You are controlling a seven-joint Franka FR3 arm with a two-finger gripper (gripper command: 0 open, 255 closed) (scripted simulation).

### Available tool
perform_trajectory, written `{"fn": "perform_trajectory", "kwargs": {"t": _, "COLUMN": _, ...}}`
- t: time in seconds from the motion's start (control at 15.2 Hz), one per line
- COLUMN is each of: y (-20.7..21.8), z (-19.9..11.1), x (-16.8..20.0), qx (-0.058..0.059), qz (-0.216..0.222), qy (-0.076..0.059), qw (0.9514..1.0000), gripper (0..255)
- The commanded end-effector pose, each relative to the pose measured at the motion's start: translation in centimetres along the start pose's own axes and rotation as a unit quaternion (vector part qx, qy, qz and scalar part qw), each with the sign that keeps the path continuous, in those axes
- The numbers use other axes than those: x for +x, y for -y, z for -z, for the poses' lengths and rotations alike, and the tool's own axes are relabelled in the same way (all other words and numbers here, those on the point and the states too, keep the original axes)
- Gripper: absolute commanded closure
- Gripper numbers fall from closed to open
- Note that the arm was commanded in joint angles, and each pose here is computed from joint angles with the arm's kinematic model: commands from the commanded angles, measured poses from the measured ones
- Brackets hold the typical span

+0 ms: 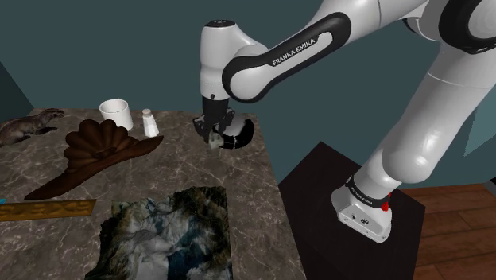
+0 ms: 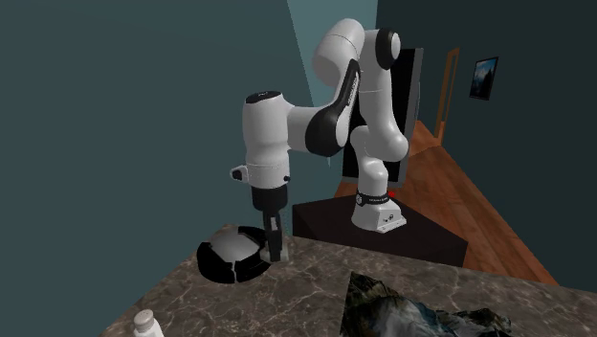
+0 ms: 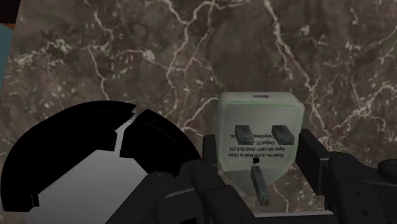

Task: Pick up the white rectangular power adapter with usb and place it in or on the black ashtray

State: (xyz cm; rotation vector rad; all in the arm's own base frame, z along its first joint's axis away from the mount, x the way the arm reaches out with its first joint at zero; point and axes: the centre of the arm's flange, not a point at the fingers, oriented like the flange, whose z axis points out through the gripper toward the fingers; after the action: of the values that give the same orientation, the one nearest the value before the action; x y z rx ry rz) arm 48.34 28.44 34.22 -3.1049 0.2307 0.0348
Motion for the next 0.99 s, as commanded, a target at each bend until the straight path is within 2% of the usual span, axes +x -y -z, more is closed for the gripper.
{"fn": "perform_trajectory", "kwargs": {"t": 0.0, "y": 0.1, "z": 1.1, "x": -0.2, "qx": 0.000, "qz": 0.000, "qy": 0.000, "qw": 1.0000, "gripper": 255}}
{"fn": "perform_trajectory", "kwargs": {"t": 0.26, "y": 0.1, "z": 3.2, "x": -0.2, "qx": 0.000, "qz": 0.000, "qy": 0.000, "qw": 1.0000, "gripper": 255}}
{"fn": "perform_trajectory", "kwargs": {"t": 0.33, "y": 0.2, "z": 2.7, "x": -0.3, "qx": 0.000, "qz": 0.000, "qy": 0.000, "qw": 1.0000, "gripper": 255}}
{"fn": "perform_trajectory", "kwargs": {"t": 0.4, "y": 0.2, "z": 2.7, "x": -0.3, "qx": 0.000, "qz": 0.000, "qy": 0.000, "qw": 1.0000, "gripper": 0}}
{"fn": "perform_trajectory", "kwargs": {"t": 0.79, "y": 0.2, "z": -5.2, "x": -0.1, "qx": 0.010, "qz": -0.011, "qy": 0.007, "qw": 0.9999, "gripper": 0}}
{"fn": "perform_trajectory", "kwargs": {"t": 0.92, "y": 0.2, "z": -5.8, "x": -0.1, "qx": 0.010, "qz": -0.011, "qy": 0.007, "qw": 0.9999, "gripper": 0}}
